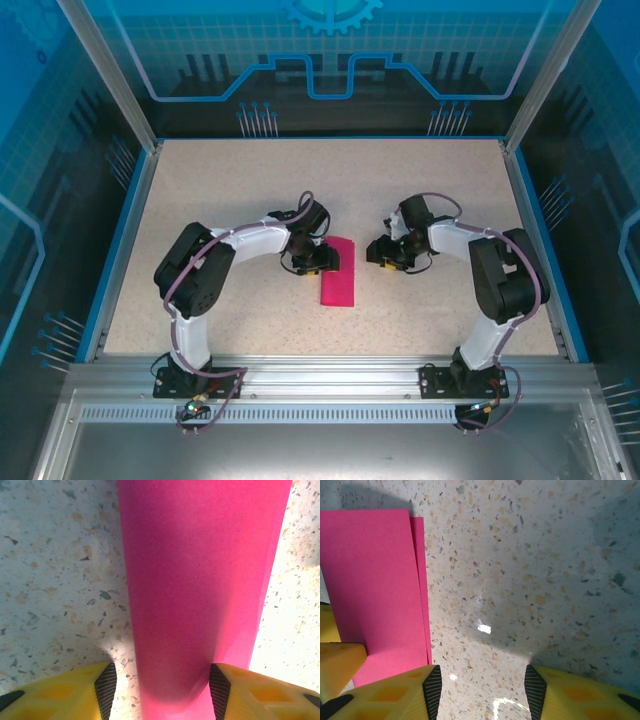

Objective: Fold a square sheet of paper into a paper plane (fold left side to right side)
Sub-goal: Hold the square sheet of paper at the center of the table.

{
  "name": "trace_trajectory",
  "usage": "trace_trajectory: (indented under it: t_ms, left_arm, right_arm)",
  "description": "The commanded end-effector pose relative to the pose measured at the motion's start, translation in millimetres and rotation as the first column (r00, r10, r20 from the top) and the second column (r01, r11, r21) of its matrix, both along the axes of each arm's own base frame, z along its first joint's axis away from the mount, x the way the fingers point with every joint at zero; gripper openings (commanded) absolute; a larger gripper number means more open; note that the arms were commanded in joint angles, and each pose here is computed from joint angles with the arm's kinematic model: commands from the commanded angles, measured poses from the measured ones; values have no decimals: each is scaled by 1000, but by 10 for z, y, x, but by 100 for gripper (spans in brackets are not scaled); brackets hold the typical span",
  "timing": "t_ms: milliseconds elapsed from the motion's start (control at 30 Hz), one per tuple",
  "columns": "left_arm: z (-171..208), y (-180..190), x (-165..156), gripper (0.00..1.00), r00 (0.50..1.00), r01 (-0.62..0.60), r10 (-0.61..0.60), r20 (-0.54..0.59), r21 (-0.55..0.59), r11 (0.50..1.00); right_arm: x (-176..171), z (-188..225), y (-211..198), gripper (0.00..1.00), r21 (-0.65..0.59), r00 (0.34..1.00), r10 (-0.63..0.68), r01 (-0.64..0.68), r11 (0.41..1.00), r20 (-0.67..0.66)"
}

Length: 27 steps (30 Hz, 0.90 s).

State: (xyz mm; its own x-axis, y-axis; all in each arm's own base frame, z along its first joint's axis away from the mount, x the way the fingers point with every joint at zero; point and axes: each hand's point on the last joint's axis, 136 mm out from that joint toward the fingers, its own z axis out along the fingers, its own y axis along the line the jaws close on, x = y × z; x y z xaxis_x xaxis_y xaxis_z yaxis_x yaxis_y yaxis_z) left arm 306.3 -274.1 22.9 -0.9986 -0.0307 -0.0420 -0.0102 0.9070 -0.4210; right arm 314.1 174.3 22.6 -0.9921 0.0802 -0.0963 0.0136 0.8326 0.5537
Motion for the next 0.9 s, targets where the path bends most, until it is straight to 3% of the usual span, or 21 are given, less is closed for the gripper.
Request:
trace_trajectory:
  t_ms: [0, 867]
  left_arm:
    - [-72, -27, -44, 56, 999, 30, -29, -19, 29, 999]
    - [-172, -50, -85, 57, 996, 79, -76, -38, 67, 995]
  right_arm:
    - [-84, -104, -60, 51, -22, 999, 2, -3, 1000, -40]
    - [-77, -92, -41, 51, -17, 999, 8, -9, 1000, -41]
